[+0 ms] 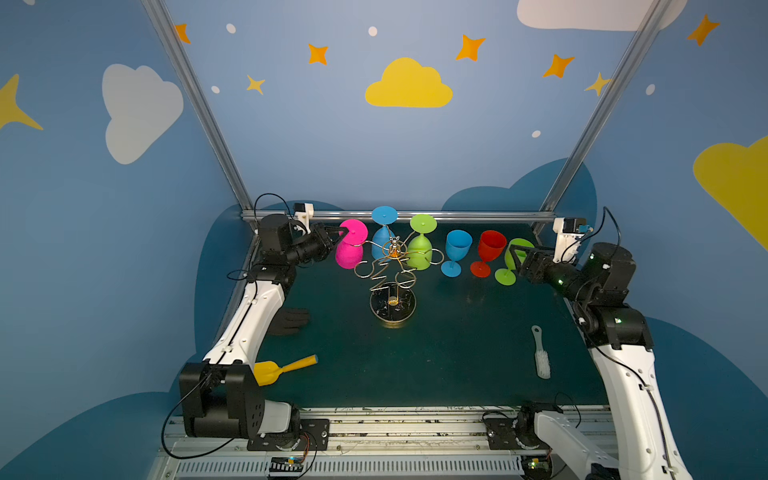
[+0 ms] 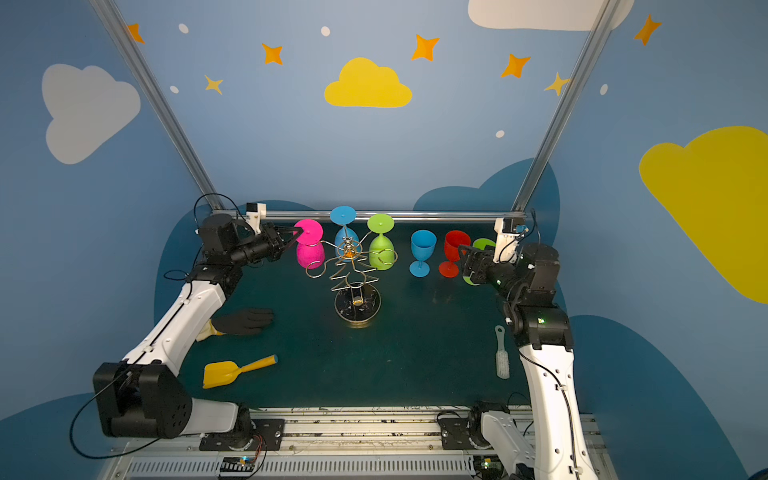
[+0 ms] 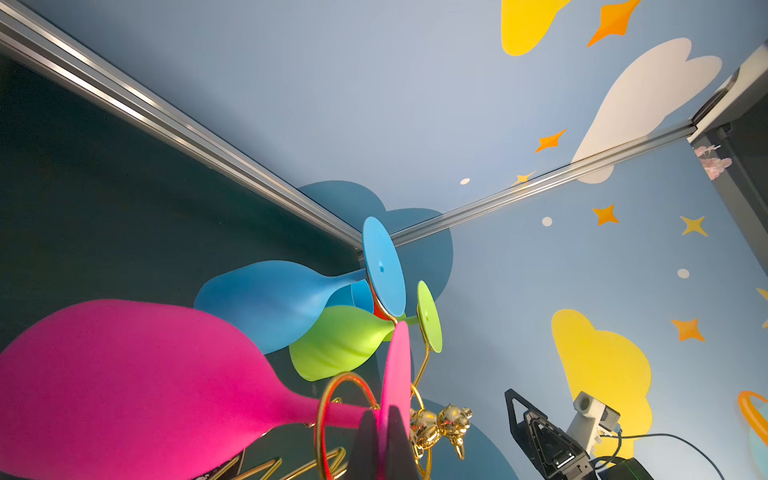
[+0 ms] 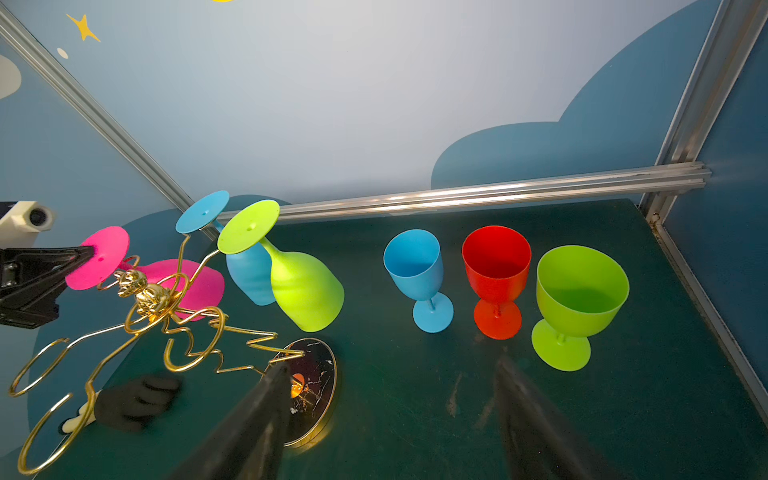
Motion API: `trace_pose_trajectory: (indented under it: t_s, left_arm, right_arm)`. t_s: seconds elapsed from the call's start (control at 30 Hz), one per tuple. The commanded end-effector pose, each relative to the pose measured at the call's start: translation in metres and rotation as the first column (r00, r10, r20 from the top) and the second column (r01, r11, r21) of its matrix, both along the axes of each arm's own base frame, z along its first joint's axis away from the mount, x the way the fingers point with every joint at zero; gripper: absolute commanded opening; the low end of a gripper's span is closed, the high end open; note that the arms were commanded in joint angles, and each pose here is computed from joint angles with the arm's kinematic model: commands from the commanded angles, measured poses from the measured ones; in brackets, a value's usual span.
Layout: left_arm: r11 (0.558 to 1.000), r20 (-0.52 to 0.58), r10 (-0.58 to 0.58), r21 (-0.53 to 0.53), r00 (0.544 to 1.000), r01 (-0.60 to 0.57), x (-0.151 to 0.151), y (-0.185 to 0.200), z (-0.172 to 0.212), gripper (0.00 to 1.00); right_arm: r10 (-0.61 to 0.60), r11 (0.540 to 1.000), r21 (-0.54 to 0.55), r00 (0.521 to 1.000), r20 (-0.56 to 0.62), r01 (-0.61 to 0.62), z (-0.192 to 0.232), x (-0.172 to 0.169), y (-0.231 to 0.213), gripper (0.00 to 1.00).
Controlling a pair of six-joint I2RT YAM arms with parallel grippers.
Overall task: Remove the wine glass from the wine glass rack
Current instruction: 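Reach the left gripper to the magenta glass foot nearest the robot and close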
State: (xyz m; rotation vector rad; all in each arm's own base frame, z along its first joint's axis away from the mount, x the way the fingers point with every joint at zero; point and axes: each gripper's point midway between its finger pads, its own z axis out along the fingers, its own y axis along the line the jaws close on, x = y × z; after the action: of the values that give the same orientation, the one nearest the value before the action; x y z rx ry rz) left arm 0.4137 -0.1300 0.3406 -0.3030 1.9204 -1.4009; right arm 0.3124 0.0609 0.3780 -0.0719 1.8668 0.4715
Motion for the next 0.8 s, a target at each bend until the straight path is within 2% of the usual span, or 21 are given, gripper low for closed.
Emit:
trace_pose_trajectory:
  t_s: [0.0, 0.77]
  left_arm:
    - [1.000, 0.079, 0.001, -0.031, 0.997, 0.002, -0.006, 0.003, 0.025, 0.03]
    - [0.993, 0.044, -0.119, -0.015, 0.992, 0.120, -0.022, -0.030, 0.014, 0.03]
  right_arm:
    - [-0.002, 1.000, 0.007, 1.000, 0.020, 0.002, 0.009, -0.006, 0.001, 0.76]
    - [0.009, 1.000, 0.017, 1.000, 0.020, -0.010, 0.010, -0.006, 0.003, 0.76]
